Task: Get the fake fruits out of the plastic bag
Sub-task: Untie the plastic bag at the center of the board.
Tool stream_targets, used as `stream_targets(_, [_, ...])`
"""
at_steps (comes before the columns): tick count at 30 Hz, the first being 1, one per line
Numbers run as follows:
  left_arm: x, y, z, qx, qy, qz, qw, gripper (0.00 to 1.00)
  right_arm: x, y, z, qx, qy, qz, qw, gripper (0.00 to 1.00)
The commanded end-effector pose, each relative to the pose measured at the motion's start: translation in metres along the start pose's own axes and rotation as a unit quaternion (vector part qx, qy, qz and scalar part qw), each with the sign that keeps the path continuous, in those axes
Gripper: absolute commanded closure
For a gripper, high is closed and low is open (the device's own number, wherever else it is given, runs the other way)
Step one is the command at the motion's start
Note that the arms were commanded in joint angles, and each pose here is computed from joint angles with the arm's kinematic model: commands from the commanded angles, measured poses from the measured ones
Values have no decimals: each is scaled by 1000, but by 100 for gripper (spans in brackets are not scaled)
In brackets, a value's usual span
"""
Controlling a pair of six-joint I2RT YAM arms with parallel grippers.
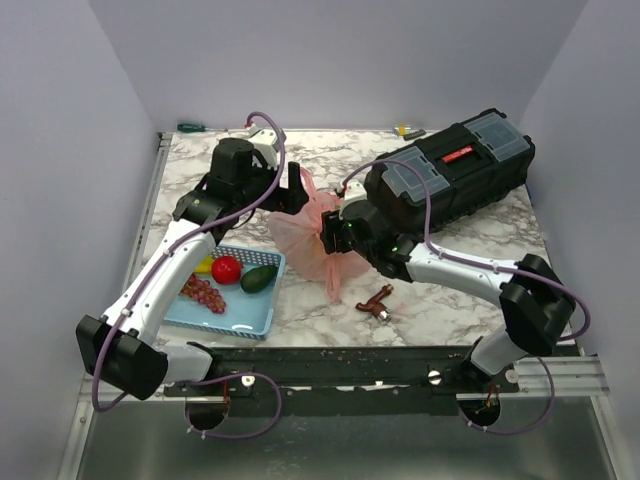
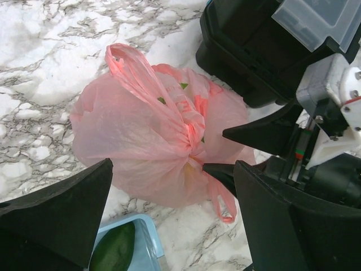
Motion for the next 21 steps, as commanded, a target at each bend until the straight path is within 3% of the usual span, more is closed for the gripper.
stream_targets(1, [-1, -6, -7, -6, 3, 15, 1000, 13, -16, 5, -4, -10, -5, 12, 1000, 41])
stream_targets(7, [-3, -9, -5, -3, 13, 28, 1000, 16, -22, -7, 1, -14, -13, 51, 998, 52])
stream_targets(11, [-7, -13, -2, 1, 23, 45, 999, 24, -20, -11, -1, -20, -21, 62, 998, 81])
stream_targets(13, [-9, -14, -1, 4, 29, 50, 998, 27, -17, -11, -4, -27, -35, 59, 997, 89])
stream_targets(17, [-14, -19, 4, 5, 41, 63, 997, 31, -9, -10, -10, -33, -53, 49, 997, 99])
stream_targets(21, [-20, -21, 10, 6, 66, 62, 996, 34, -9, -4, -17, -28, -60, 28, 997, 99])
Point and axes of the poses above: each gripper's point midway between its finger pads, its own x axis back along the fingers, its own y axis along the line the jaws close on, z = x × y, the point moved 3 cm from there along x, back along the fingers
